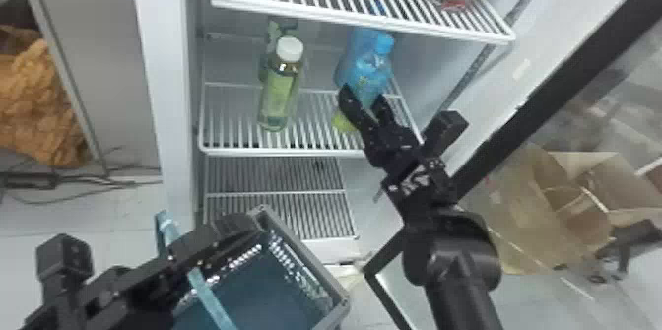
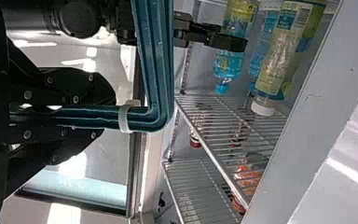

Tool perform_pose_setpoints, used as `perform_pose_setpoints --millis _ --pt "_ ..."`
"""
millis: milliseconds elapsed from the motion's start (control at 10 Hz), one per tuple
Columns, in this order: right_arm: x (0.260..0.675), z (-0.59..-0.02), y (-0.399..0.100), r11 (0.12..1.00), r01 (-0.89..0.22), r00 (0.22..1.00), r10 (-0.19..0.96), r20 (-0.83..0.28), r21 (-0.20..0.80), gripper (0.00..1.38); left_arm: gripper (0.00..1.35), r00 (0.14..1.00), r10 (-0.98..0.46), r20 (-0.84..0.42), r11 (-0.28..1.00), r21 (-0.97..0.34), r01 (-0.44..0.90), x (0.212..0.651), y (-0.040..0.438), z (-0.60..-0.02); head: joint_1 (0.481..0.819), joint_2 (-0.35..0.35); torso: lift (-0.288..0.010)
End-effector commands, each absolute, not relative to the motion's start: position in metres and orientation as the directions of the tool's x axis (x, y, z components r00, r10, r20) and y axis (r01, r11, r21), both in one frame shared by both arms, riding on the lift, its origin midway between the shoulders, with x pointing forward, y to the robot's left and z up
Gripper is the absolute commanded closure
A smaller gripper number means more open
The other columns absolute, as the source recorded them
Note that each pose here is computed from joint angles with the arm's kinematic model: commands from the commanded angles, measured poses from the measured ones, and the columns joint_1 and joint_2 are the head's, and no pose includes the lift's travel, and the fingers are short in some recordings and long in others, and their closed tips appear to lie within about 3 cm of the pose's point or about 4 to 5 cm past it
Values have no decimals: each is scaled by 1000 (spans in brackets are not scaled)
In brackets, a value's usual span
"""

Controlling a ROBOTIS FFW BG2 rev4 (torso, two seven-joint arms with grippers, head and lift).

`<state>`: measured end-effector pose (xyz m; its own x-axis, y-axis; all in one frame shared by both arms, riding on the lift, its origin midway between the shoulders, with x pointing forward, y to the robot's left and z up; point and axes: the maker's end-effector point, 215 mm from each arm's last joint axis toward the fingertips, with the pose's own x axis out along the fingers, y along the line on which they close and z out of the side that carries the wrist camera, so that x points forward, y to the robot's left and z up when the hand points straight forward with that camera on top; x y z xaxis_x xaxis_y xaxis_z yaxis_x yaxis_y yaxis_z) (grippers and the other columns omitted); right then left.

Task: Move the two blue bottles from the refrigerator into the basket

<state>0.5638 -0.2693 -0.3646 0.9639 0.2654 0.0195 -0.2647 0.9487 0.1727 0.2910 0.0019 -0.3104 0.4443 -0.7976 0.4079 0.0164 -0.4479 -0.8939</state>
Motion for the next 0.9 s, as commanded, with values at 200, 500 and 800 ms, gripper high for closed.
perform_pose_setpoints --millis 200,500,800 --pt "551 -359 -270 949 -269 963 270 18 167 1276 1164 444 -798 408 -448 -894 17 291 2 -310 695 -341 -216" --pt "515 -335 -274 948 -274 961 277 5 159 1276 1164 445 -796 410 -450 -893 18 291 2 -310 695 -350 -216" --pt "473 -323 -272 943 -283 956 291 -23 175 1276 1164 445 -795 411 -452 -892 18 291 2 -309 695 -350 -216"
